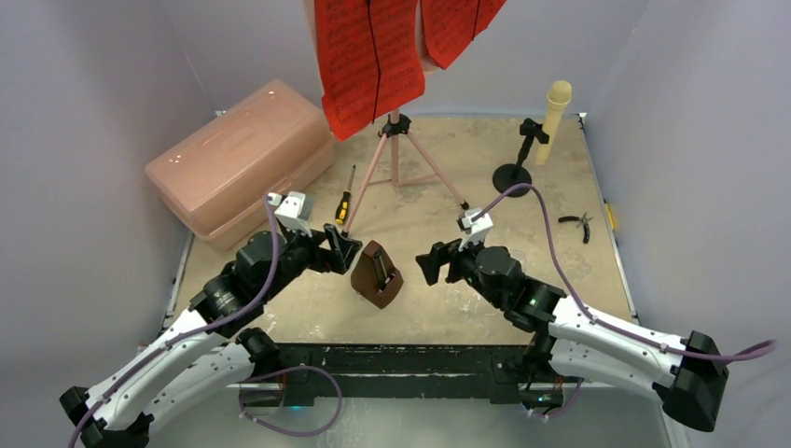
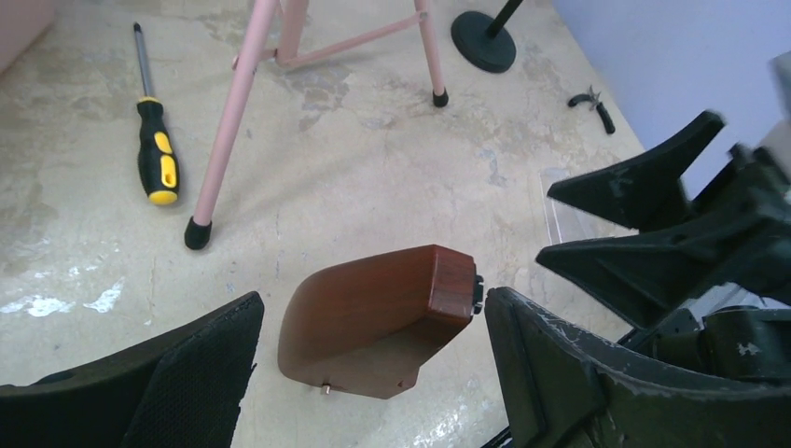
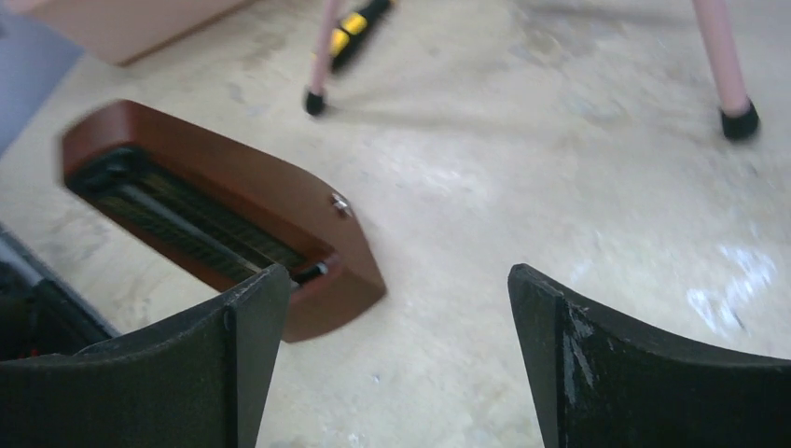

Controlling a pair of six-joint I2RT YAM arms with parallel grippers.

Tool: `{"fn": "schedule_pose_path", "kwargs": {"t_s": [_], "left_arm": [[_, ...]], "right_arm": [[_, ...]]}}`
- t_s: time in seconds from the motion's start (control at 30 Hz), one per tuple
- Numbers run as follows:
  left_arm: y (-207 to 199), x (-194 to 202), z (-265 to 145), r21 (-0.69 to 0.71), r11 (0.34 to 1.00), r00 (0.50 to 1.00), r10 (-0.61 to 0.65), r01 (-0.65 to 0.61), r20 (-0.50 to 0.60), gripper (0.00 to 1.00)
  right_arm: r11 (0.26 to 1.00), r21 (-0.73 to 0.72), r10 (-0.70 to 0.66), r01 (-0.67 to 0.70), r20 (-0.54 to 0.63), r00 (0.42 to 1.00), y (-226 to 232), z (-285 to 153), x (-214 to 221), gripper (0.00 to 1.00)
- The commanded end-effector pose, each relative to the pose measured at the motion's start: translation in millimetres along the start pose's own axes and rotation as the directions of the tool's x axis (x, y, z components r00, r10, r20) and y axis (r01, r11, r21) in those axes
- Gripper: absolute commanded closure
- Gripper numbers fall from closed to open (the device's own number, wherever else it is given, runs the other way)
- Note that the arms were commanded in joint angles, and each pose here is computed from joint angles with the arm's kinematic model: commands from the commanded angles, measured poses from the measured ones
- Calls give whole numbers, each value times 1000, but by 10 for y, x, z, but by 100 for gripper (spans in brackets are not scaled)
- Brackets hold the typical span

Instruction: Pack up the instrument practice props

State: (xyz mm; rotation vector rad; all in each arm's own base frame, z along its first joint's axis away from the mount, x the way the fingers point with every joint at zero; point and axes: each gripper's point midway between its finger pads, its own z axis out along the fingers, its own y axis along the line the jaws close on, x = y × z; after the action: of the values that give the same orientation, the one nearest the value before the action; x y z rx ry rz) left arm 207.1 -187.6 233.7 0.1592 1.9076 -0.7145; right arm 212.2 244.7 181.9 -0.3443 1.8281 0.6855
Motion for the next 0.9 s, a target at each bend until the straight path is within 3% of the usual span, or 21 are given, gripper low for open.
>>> {"fn": "schedule_pose_path", "kwargs": {"t_s": [0.0,0.07,0.27,0.53,0.87], "left_arm": [[-35,-258,-197,-3,999,998,51,-51,45,11],[-37,-312,-261,-7,997,996,81,-81,40,10],[86,-442,-447,-69,972,974,225,-224,13,7],[139,-411,-477,-59,963,962,265,-262,60,2],[94,-384,-476,-10,962,959,273,-273,74,1]], "right_arm": [[974,212,112,-87,-109,988,-317,-139,241,7],[957,273,144,-101,-143,979,-391,-179,314,3],[899,437,167,-37,-263,950,-596,-251,507,2],[849,527,190,28,-355,915,-828,-153,600,2],[716,692,391,-86,-297,871,-1588,-305,565,2]]}}
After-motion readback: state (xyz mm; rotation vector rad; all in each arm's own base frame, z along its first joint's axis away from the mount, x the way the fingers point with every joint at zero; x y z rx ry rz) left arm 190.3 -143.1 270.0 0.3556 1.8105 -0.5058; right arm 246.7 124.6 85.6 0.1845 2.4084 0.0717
